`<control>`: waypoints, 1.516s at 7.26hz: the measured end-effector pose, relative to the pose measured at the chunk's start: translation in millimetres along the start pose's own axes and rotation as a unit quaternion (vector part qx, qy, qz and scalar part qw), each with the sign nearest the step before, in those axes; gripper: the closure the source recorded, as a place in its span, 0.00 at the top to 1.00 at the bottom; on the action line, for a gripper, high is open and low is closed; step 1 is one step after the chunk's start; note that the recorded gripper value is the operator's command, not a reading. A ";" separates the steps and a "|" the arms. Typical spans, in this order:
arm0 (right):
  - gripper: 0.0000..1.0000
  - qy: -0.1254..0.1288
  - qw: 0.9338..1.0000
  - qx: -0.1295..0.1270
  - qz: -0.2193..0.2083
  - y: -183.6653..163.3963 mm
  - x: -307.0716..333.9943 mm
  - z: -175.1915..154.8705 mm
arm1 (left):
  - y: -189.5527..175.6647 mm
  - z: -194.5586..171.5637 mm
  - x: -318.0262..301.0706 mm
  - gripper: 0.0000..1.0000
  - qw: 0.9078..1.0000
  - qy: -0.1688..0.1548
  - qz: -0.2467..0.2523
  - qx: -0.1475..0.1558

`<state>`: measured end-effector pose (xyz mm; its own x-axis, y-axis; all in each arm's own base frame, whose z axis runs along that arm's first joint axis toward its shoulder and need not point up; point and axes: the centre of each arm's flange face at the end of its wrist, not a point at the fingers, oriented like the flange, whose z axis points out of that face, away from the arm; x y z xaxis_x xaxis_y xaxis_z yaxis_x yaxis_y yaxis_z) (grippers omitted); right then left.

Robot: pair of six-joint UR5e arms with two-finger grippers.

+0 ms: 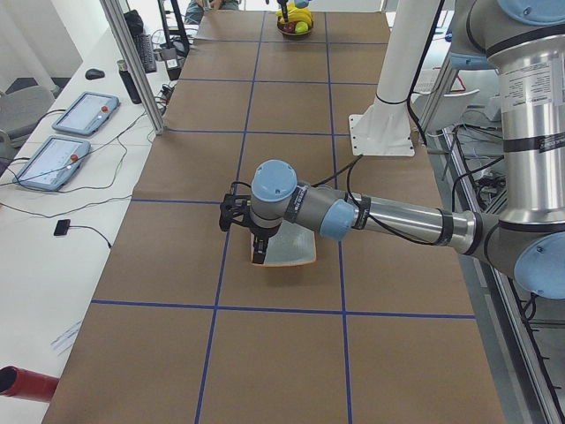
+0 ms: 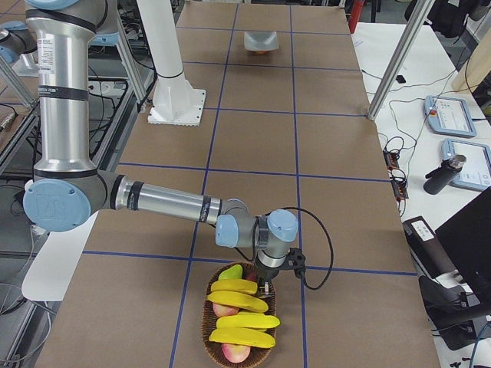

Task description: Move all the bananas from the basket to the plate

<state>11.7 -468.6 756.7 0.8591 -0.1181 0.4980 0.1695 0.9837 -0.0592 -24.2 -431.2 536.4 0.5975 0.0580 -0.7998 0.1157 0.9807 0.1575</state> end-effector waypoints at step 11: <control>0.00 -0.154 0.985 0.040 0.068 -96.9 -127.2 -189.5 | -42.3 7.0 65.4 0.99 1.000 0.025 -0.002 0.002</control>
<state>-22.4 -574.6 535.2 0.6814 0.0498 0.7302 0.0135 0.9967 -0.0806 15.6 -470.2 481.5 0.5575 0.0636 -0.8277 0.1214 0.9801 0.1571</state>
